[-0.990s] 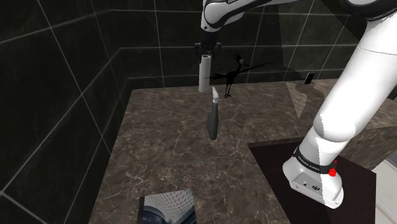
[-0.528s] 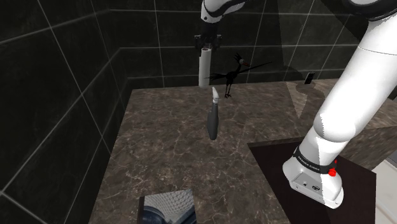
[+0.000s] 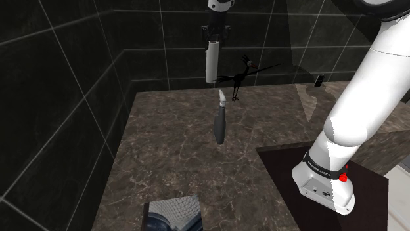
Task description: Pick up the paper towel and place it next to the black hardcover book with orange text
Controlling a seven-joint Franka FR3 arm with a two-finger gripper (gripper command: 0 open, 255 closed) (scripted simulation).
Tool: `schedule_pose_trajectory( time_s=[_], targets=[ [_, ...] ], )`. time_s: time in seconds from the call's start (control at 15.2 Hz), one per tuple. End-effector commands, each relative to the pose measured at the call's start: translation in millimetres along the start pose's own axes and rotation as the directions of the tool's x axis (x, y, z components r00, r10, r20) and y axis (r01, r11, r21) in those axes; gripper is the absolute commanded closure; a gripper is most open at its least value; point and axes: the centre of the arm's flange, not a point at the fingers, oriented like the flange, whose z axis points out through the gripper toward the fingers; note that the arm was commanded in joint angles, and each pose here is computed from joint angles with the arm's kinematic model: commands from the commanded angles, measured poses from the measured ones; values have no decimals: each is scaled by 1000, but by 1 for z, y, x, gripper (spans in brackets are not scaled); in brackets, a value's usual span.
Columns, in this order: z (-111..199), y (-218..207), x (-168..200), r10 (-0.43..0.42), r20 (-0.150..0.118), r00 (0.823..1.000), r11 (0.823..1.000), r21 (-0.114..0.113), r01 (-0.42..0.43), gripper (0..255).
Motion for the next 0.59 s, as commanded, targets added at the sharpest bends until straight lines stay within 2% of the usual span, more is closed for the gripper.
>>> schedule_pose_trajectory(
  time_s=[0.0,0.53],
  targets=[
    [-10,-1,2,0,0,1000,1000,0,0,255],
    [-52,-1,10,0,0,1000,1000,0,0,255]
  ],
)
